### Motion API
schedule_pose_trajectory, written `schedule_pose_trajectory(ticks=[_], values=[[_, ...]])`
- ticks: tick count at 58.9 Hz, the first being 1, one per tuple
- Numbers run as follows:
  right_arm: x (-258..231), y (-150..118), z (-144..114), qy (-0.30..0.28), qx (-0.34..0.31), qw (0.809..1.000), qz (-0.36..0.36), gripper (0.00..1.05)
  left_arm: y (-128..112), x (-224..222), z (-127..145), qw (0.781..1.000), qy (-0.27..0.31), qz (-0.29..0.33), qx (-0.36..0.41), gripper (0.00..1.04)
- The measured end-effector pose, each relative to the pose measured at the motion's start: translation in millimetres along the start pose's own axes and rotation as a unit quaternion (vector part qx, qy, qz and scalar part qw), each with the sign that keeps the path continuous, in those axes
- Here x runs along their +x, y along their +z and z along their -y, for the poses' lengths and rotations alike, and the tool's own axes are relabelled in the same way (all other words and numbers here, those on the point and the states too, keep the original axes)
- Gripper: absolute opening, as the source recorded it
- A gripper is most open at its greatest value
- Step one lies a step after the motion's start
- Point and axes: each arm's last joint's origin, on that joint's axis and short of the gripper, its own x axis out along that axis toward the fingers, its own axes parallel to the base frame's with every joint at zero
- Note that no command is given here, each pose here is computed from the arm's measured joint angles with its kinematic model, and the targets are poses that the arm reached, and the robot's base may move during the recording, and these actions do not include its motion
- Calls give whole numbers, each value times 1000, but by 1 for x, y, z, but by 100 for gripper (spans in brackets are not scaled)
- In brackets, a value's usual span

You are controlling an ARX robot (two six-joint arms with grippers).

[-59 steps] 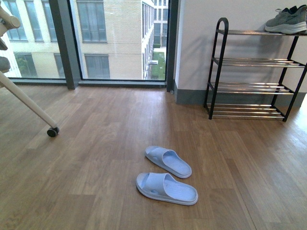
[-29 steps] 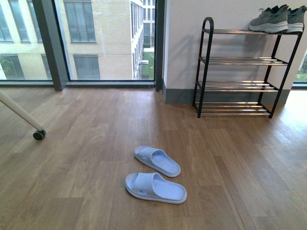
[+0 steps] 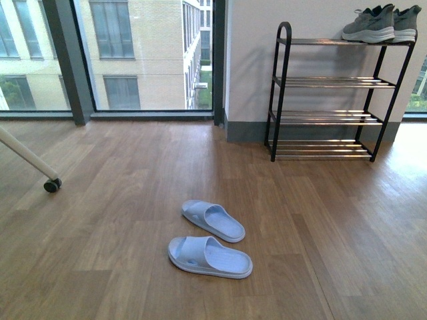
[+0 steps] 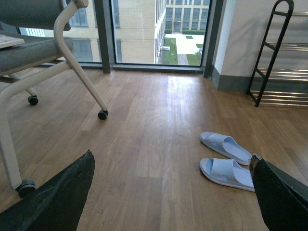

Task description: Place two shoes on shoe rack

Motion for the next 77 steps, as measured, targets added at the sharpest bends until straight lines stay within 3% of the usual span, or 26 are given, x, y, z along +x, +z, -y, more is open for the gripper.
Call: schedule_pose_trajectory(ticks=[77], values=[[0, 0, 0, 0, 0, 1000, 0, 95, 0, 0, 0, 1000, 0, 0, 0, 95]])
